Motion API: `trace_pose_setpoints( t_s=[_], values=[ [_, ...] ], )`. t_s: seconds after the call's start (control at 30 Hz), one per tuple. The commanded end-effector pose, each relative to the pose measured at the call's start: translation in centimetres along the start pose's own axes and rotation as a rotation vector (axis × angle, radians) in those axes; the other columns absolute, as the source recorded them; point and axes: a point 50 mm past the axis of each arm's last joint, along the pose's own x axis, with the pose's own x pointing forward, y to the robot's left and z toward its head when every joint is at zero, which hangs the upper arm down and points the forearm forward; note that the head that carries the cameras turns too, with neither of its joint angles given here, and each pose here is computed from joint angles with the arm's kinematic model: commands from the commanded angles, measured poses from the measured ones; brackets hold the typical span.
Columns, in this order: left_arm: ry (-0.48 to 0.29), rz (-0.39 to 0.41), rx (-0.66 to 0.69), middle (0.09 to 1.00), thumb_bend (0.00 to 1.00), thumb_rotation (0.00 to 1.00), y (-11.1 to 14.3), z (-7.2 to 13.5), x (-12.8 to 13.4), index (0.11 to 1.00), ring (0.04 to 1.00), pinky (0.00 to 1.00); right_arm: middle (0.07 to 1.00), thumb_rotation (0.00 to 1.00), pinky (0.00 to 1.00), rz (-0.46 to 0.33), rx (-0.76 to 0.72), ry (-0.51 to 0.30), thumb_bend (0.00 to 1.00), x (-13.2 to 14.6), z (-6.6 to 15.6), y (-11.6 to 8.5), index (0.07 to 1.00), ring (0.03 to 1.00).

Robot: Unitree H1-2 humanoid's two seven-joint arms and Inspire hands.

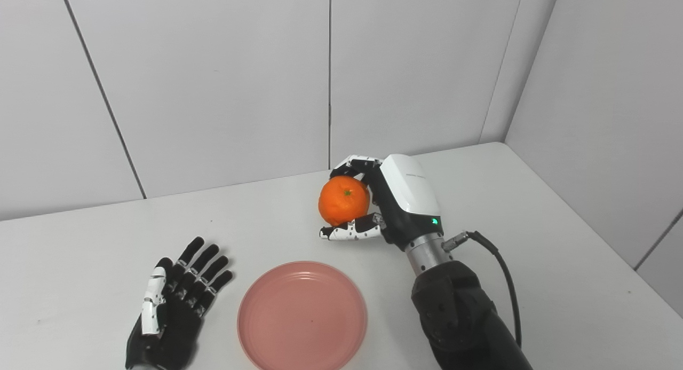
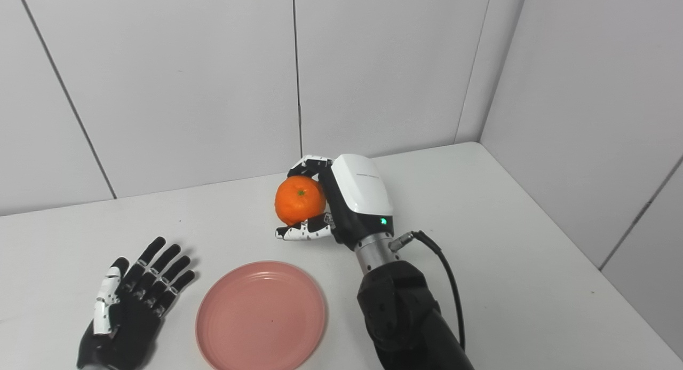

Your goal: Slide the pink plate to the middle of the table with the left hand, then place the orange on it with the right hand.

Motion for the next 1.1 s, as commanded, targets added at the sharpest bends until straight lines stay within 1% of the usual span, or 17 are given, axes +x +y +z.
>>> trace_pose_setpoints(
  t_s=[0.0,0.1,0.2,0.33,0.43,0.5,0.63,0.67,0.73,0.9,1.07],
  values=[
    [0.075,0.055,-0.003,0.863,0.34,1.00,0.3,-1.8,-0.7,0.864,0.855,0.85,0.444,0.13,0.26,-0.039,-0.002,-0.078,0.52,0.1,1.7,-0.7,0.487,0.342],
    [0.077,0.064,-0.002,0.856,0.34,1.00,-0.3,-1.9,-0.6,0.852,0.847,0.84,0.443,0.13,0.26,0.003,0.015,-0.097,0.52,-0.6,2.5,0.8,0.487,0.347],
    [0.077,0.066,0.000,0.856,0.35,1.00,-0.7,-1.9,-0.4,0.850,0.846,0.84,0.444,0.13,0.26,0.039,0.027,-0.102,0.52,-1.1,2.6,1.9,0.487,0.347],
    [0.070,0.071,-0.002,0.855,0.34,1.00,-1.3,-1.9,-0.3,0.848,0.841,0.83,0.451,0.13,0.26,0.118,0.061,-0.099,0.52,-2.1,2.6,3.5,0.487,0.351],
    [0.065,0.070,0.004,0.854,0.34,1.00,-1.6,-1.9,-0.1,0.847,0.841,0.84,0.432,0.13,0.24,0.154,0.089,-0.112,0.52,-2.9,2.5,4.4,0.487,0.329],
    [0.064,0.072,0.006,0.854,0.34,1.00,-1.9,-1.9,-0.1,0.846,0.844,0.84,0.404,0.13,0.20,0.179,0.093,-0.111,0.52,-3.4,2.5,5.0,0.487,0.294],
    [0.063,0.076,0.009,0.852,0.35,1.00,-2.3,-1.8,0.0,0.845,0.842,0.83,0.398,0.13,0.19,0.221,0.089,-0.105,0.52,-4.3,2.1,5.8,0.487,0.284],
    [0.062,0.077,0.009,0.852,0.35,1.00,-2.4,-1.8,0.0,0.845,0.843,0.83,0.417,0.13,0.21,0.234,0.086,-0.102,0.52,-4.5,2.0,6.0,0.487,0.305],
    [0.058,0.080,0.008,0.853,0.35,1.00,-2.7,-1.7,0.1,0.846,0.843,0.83,0.414,0.13,0.21,0.257,0.080,-0.100,0.52,-4.8,1.7,6.5,0.488,0.303],
    [0.058,0.090,0.004,0.851,0.35,1.00,-3.1,-1.8,0.3,0.844,0.843,0.83,0.380,0.13,0.18,0.298,0.080,-0.087,0.52,-5.0,1.3,7.2,0.488,0.265],
    [0.057,0.099,0.005,0.847,0.35,1.00,-3.3,-1.7,0.4,0.840,0.839,0.83,0.392,0.13,0.18,0.329,0.057,-0.084,0.52,-5.2,0.8,8.5,0.488,0.274]
  ],
)
